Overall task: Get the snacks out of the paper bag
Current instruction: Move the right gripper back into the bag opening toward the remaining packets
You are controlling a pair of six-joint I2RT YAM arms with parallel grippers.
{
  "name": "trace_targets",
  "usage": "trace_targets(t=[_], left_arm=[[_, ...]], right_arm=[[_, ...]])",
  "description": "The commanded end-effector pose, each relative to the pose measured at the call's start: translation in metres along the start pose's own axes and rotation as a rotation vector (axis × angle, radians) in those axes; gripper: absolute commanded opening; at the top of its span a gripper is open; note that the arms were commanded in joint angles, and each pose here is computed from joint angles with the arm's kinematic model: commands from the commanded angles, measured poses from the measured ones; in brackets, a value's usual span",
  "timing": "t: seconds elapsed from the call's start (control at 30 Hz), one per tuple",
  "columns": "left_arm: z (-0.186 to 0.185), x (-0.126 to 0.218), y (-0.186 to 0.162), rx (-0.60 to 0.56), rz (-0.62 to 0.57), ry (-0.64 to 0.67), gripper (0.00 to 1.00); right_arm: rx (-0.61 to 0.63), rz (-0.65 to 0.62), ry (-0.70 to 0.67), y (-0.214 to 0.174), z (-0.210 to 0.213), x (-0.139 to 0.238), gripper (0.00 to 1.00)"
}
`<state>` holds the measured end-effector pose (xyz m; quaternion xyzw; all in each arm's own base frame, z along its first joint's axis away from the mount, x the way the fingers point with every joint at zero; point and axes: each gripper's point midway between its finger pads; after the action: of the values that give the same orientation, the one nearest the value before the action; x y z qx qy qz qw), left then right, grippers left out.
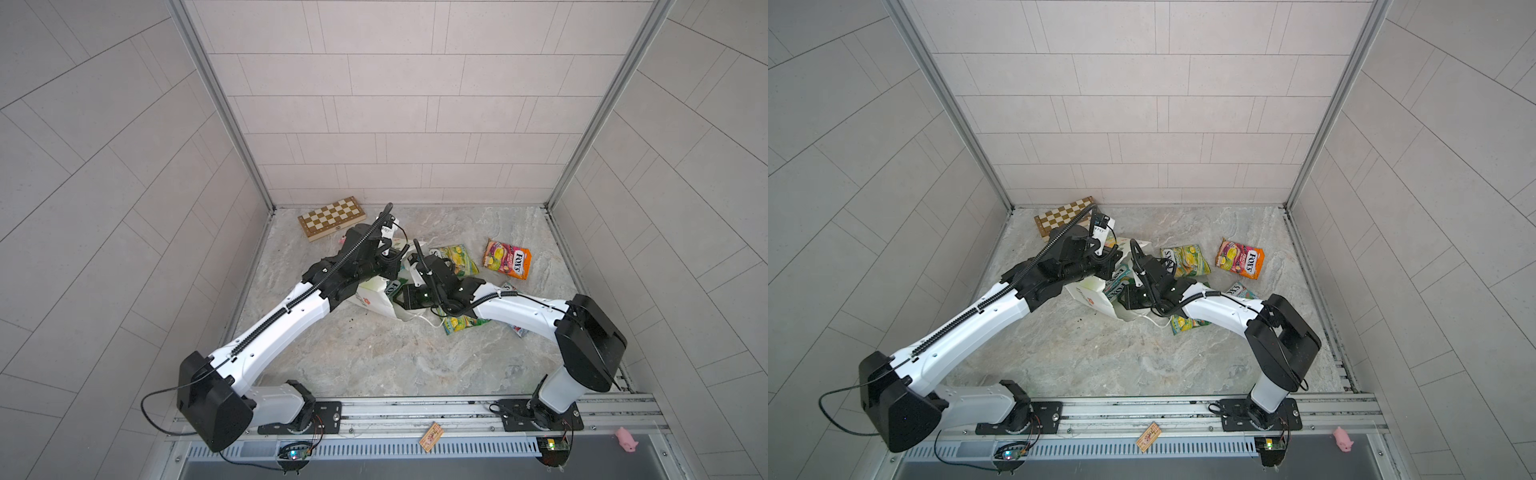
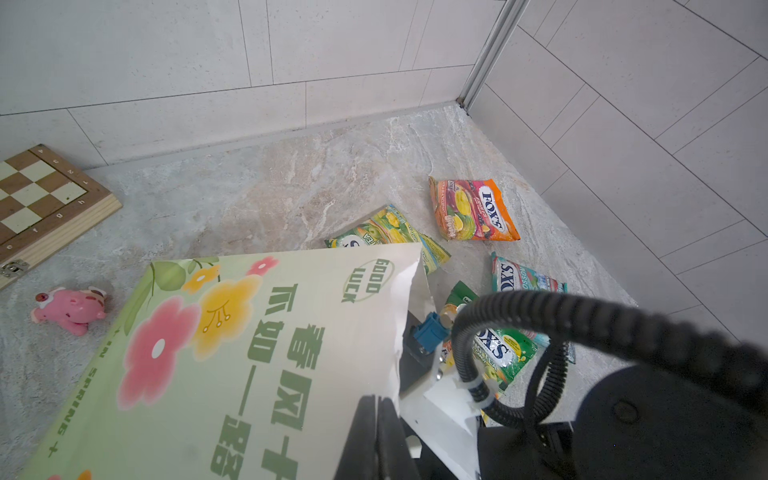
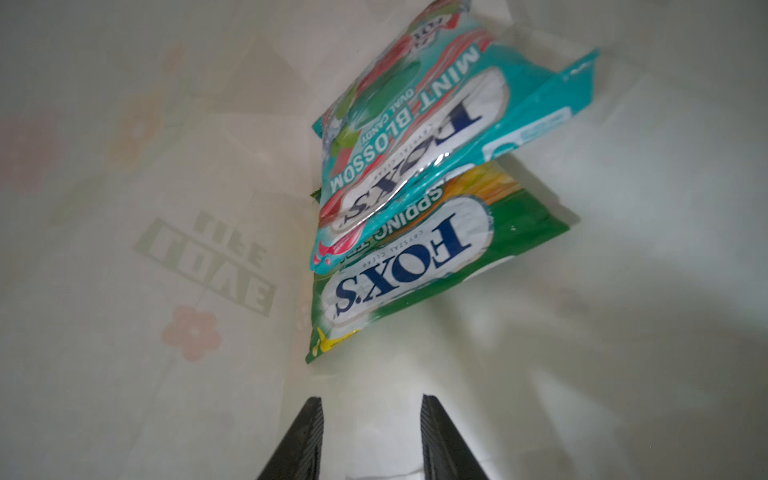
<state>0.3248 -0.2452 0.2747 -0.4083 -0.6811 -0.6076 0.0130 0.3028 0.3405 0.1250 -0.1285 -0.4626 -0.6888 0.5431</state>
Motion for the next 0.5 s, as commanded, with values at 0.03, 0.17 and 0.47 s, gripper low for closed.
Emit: trace_targets(t=[0.03, 0.17, 0.47], left_arm=[[0.001, 0.006, 0.006, 0.004, -0.036, 0.008, 0.00], [0.001, 0.006, 0.005, 0.004, -0.036, 0.007, 0.00], [0.001, 0.006, 0.006, 0.004, -0.037, 0.005, 0.00]], right_arm=[[-0.109, -0.061, -0.081, 0.015, -0.011, -0.009, 0.40], [-0.153, -0.061, -0.131, 0.019, -0.019, -0.018, 0.40], [-0.183, -0.027, -0.244, 0.023, -0.032, -0.030, 0.42]])
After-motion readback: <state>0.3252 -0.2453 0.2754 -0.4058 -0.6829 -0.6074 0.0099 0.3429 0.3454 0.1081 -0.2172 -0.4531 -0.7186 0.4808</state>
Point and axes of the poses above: each gripper's point midway between its finger pads, its own x axis back along the fingers, its own z axis along the line the jaws close on, y = z × x, and after that the axes turned 2 degrees about x, right-handed
